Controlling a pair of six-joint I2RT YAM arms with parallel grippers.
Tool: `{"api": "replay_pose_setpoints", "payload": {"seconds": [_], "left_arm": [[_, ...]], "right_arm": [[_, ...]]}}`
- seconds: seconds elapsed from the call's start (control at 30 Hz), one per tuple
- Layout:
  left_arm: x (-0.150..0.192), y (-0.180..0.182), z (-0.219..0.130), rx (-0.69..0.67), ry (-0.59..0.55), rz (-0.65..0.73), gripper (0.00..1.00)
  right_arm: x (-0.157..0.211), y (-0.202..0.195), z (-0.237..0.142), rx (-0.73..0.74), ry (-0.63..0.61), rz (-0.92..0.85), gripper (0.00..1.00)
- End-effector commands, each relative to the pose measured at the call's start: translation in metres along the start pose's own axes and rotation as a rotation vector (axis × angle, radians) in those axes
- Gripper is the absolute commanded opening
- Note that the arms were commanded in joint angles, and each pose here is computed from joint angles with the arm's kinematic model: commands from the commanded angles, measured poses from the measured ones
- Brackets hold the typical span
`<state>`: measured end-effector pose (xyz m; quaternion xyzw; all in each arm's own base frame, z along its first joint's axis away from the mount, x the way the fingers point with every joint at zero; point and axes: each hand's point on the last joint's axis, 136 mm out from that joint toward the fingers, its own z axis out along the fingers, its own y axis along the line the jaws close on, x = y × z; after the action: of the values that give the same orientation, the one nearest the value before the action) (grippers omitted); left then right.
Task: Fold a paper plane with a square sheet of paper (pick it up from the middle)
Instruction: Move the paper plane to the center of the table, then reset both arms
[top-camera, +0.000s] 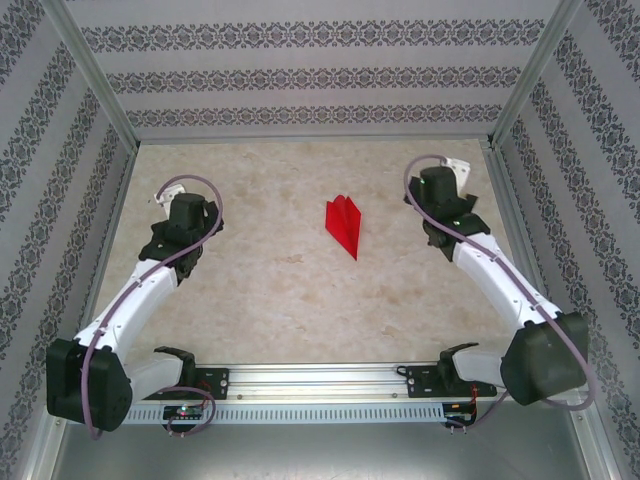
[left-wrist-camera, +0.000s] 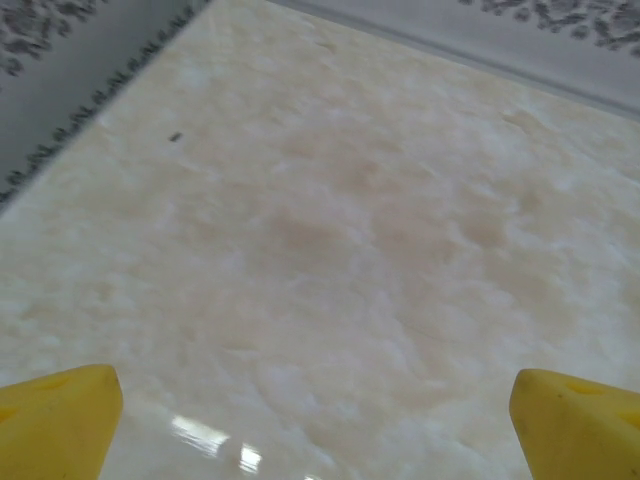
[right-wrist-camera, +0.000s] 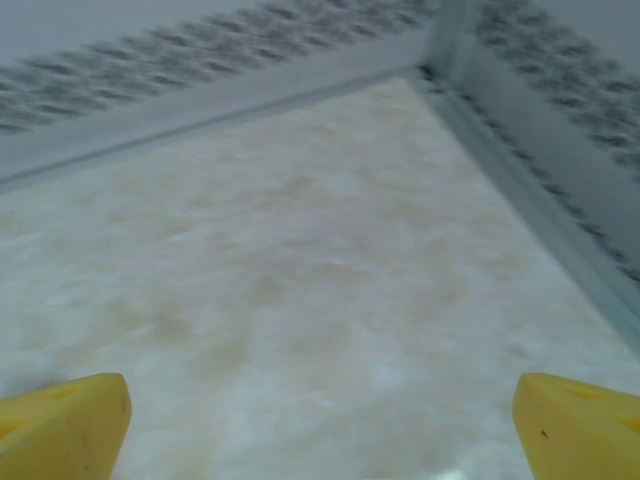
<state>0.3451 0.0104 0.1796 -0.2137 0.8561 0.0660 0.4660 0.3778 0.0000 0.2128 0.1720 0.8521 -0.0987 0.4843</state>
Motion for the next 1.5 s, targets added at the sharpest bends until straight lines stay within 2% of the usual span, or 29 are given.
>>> {"api": "replay_pose_setpoints", "payload": {"seconds": [0.0,0.13,0.27,0.47,0.63,0.77,0.9,1.2,1.37,1.47], "left_arm": [[-0.013,0.029,0.011,-0.12,-0.138,0.067,1.0],[0.001,0.043,0.029,-0.114,-0.145,0.1,1.0],[0.013,0.039,0.045,-0.024,-0.143,0.135,1.0],[0.017,0.02,0.053,0.129,-0.263,0.193,1.0],[0.018,0.001,0.054,0.253,-0.302,0.202,1.0],[0.019,-0.013,0.055,0.336,-0.324,0.196,1.0],[0.024,-0.02,0.063,0.366,-0.312,0.205,1.0],[0.041,-0.043,0.076,0.391,-0.3,0.3,1.0],[0.04,-0.038,0.082,0.328,-0.277,0.297,1.0],[0.042,-0.041,0.081,0.339,-0.27,0.308,1.0]], "right_arm": [[-0.002,-0.045,0.013,0.109,-0.115,0.039,0.98],[0.023,-0.077,0.028,0.18,-0.155,0.035,0.98],[0.044,-0.082,0.046,0.165,-0.129,-0.025,0.98],[0.043,-0.064,0.06,0.052,-0.219,-0.059,0.98],[0.046,-0.044,0.075,-0.066,-0.175,-0.088,0.98],[0.043,-0.033,0.065,-0.157,-0.24,-0.076,0.98],[0.048,-0.029,0.065,-0.194,-0.307,-0.062,0.98],[0.058,-0.015,0.07,-0.245,-0.309,-0.107,0.98],[0.059,-0.015,0.071,-0.239,-0.299,-0.115,0.98],[0.059,-0.014,0.071,-0.239,-0.299,-0.115,0.98]]}}
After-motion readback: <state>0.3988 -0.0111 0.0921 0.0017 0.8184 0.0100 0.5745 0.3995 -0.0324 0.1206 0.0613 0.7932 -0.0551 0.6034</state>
